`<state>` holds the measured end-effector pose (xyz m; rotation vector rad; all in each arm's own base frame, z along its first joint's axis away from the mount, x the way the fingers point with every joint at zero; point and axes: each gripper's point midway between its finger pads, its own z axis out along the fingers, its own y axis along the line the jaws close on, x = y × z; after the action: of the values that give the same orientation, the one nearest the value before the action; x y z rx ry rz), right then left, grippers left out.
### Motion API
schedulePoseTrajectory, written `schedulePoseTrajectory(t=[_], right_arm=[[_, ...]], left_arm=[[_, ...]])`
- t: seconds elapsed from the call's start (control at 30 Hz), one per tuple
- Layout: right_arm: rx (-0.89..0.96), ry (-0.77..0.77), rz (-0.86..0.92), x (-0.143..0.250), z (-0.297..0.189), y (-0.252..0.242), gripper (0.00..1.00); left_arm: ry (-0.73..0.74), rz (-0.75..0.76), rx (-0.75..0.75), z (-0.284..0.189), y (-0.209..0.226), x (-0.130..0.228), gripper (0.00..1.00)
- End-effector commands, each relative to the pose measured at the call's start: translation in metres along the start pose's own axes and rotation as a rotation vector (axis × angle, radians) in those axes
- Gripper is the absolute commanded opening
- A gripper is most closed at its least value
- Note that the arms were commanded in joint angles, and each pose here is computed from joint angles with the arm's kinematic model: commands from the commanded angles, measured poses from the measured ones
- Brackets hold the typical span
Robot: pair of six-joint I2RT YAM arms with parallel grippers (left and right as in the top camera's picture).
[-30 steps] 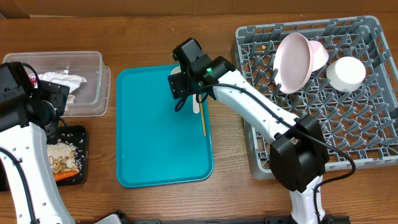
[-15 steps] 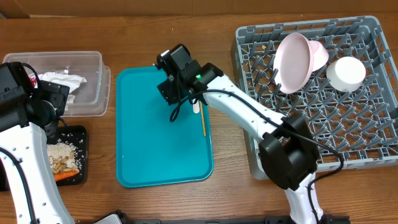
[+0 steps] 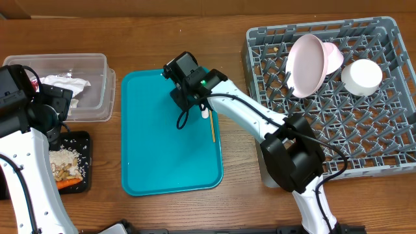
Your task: Sort waste into correct bins and load items into the dishwasher
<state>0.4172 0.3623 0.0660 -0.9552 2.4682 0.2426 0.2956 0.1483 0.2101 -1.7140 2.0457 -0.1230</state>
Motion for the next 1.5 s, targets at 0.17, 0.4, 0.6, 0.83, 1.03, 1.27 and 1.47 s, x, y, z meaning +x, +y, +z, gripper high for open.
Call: schedulePoseTrajectory(t=[0.17,0.4,0.6,0.83,1.03,1.27,1.47], right_arm=[[0.032,-0.011,0.015,-0.006,-0.004,-0.006,0.24],[-0.163,-0.024,0.058,-0.029,-0.037,0.034,0.08],[-0.536,-0.068,0.069,-0.053,-0.100,0.093,0.08],[-0.449,0.084,0.145,-0.018,-0.086,0.088,0.06],[-0.346,0.229,0.176,0.021,-0.077,0.094,0.07],[-0.112,0.223,0.207,0.035,-0.044,0.083,0.07],[-0.096,0.233,0.204,0.040,-0.035,0.088,0.66]], left_arm=[[0.002,-0.003,0.003,0.000,-0.002,0.002,1.00],[0.001,-0.003,0.004,0.000,-0.002,0.002,1.00],[0.002,-0.003,0.003,0.000,-0.002,0.002,1.00],[0.001,-0.003,0.004,0.000,-0.002,0.002,1.00],[0.002,-0.003,0.004,0.000,-0.002,0.002,1.00],[0.002,-0.003,0.003,0.000,-0.002,0.002,1.00],[0.002,-0.003,0.003,0.000,-0.002,0.002,1.00]])
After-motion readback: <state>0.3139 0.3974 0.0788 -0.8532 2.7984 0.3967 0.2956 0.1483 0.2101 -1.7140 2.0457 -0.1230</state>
